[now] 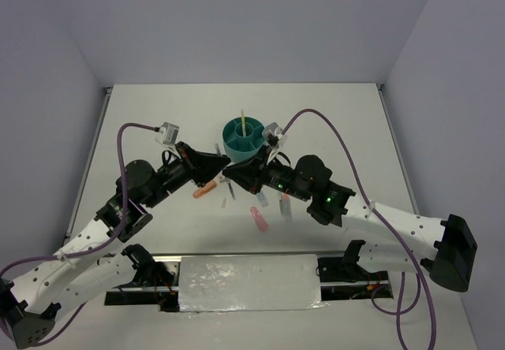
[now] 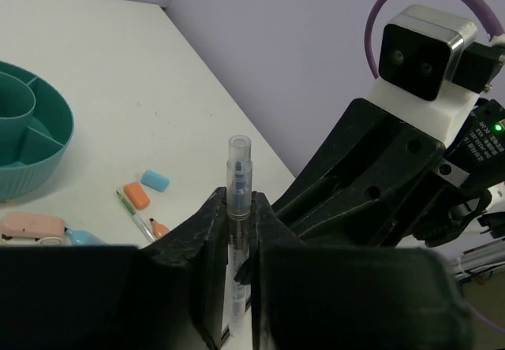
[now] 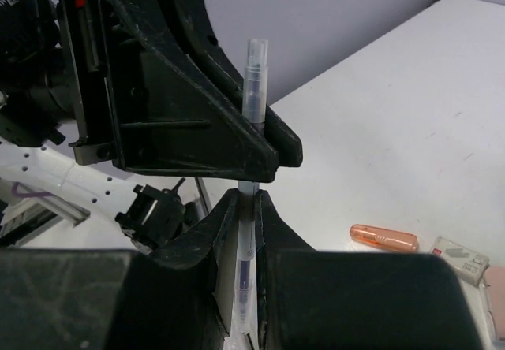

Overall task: Sort the stationery into containers
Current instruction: Close the pen cap on the pen.

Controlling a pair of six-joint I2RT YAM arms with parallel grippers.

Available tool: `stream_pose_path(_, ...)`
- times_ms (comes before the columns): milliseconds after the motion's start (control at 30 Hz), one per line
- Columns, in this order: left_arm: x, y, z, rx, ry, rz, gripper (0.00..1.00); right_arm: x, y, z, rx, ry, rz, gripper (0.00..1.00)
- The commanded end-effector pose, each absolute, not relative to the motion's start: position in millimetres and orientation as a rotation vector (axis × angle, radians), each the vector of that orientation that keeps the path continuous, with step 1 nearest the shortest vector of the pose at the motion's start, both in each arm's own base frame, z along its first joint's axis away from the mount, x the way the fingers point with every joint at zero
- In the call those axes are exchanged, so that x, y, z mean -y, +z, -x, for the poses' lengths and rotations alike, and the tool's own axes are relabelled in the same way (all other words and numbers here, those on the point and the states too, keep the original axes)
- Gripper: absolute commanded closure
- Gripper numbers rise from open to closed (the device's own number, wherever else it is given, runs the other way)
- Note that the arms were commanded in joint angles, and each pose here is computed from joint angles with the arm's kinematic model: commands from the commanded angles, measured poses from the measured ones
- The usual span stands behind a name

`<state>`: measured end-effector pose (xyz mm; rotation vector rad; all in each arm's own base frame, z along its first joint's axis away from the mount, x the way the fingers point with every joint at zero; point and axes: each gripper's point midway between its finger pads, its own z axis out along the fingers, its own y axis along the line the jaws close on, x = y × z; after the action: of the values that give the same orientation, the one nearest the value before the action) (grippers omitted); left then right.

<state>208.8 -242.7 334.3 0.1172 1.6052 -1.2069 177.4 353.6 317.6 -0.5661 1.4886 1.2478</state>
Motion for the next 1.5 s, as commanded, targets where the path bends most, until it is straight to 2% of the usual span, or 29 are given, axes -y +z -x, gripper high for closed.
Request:
stream_pose_path(0,243.2,358.0,-201.0,-1.536,-1.230,-0.169,0.89,-355.2,354.2,-179.2,-1.370,1.263,0.567,1.00)
stream_pose_path(33,243.3,359.9,-200.0,-1.531,-1.232,-0.173,1.00,-355.7,354.7,-179.0,-1.368,1.263,0.571,1.00)
stream_pose_path(133,245.4,366.3,-196.4,-1.509,-1.234,-0.220,1.00,-359.1,349.8,-176.1,-1.371,1.271,0.606,1.00)
stream_pose_path(167,245.2,372.2,-194.6,-1.478,-1.233,-0.243,1.00,-360.5,349.6,-173.6,-1.365,1.281,0.626,0.95)
stream_pose_path(200,245.5,377.2,-191.7,-1.455,-1.239,-0.265,1.00,-362.8,343.7,-174.3,-1.381,1.281,0.643,0.85)
stream_pose_path(233,245.9,381.7,-187.4,-1.428,-1.246,-0.294,1.00,-365.1,340.3,-172.3,-1.387,1.293,0.669,0.65)
stream_pose_path(267,245.8,390.1,-180.5,-1.384,-1.258,-0.334,1.00,-367.4,337.0,-171.1,-1.392,1.300,0.683,0.61)
stream_pose_path(367,243.4,404.2,-171.7,-1.325,-1.263,-0.377,1.00,-372.8,326.1,-170.4,-1.417,1.317,0.702,0.60)
stream_pose_path(433,242.2,409.9,-169.5,-1.306,-1.263,-0.385,1.00,-374.9,324.7,-169.0,-1.415,1.332,0.708,0.61)
stream_pose_path(467,242.7,410.8,-168.8,-1.303,-1.263,-0.391,1.00,-375.4,326.4,-168.6,-1.411,1.337,0.707,0.67)
stream_pose_path(500,243.3,411.7,-169.1,-1.304,-1.264,-0.392,1.00,-375.8,327.3,-168.6,-1.409,1.338,0.708,0.86)
stream_pose_path(567,244.2,411.0,-170.3,-1.307,-1.259,-0.398,1.00,-377.1,330.8,-168.9,-1.406,1.340,0.712,1.00)
stream_pose_path(600,244.4,411.7,-170.7,-1.310,-1.256,-0.397,1.00,-377.0,332.8,-168.2,-1.400,1.342,0.714,1.00)
stream_pose_path(667,245.8,410.7,-172.9,-1.317,-1.245,-0.407,0.83,-376.7,336.8,-165.8,-1.381,1.357,0.716,1.00)
stream_pose_path(700,246.3,409.8,-173.3,-1.324,-1.242,-0.409,0.61,-375.7,337.9,-166.0,-1.378,1.355,0.712,1.00)
stream_pose_path(767,247.7,414.3,-175.2,-1.332,-1.226,-0.426,0.45,-373.7,339.1,-167.6,-1.376,1.341,0.702,1.00)
stream_pose_path(800,247.3,409.6,-178.4,-1.371,-1.209,-0.418,0.26,-373.5,336.9,-169.2,-1.386,1.329,0.702,1.00)
stream_pose_path(867,242.9,418.5,-181.3,-1.366,-1.178,-0.401,0.16,-373.8,334.4,-169.3,-1.394,1.321,0.713,1.00)
stream_pose_path(900,238.0,418.0,-187.5,-1.385,-1.142,-0.364,0.05,-374.3,332.7,-169.6,-1.398,1.318,0.720,1.00)
stream_pose_path(967,232.3,427.3,-190.9,-1.383,-1.114,-0.333,0.05,-375.8,329.2,-168.8,-1.405,1.320,0.730,1.00)
stream_pose_path(1033,228.6,424.3,-197.9,-1.421,-1.078,-0.299,0.10,-375.4,327.2,-168.3,-1.409,1.324,0.727,1.00)
stream_pose_path(1100,225.0,428.1,-201.4,-1.432,-1.056,-0.273,0.20,-374.7,327.4,-169.2,-1.408,1.321,0.723,1.00)
stream_pose_path(1367,228.9,406.3,-207.9,-1.530,-1.026,-0.276,0.20,-374.5,332.6,-171.1,-1.411,1.303,0.727,1.00)
stream_pose_path(1467,233.3,401.9,-207.8,-1.546,-1.036,-0.295,0.26,-375.6,332.3,-171.2,-1.415,1.302,0.730,1.00)
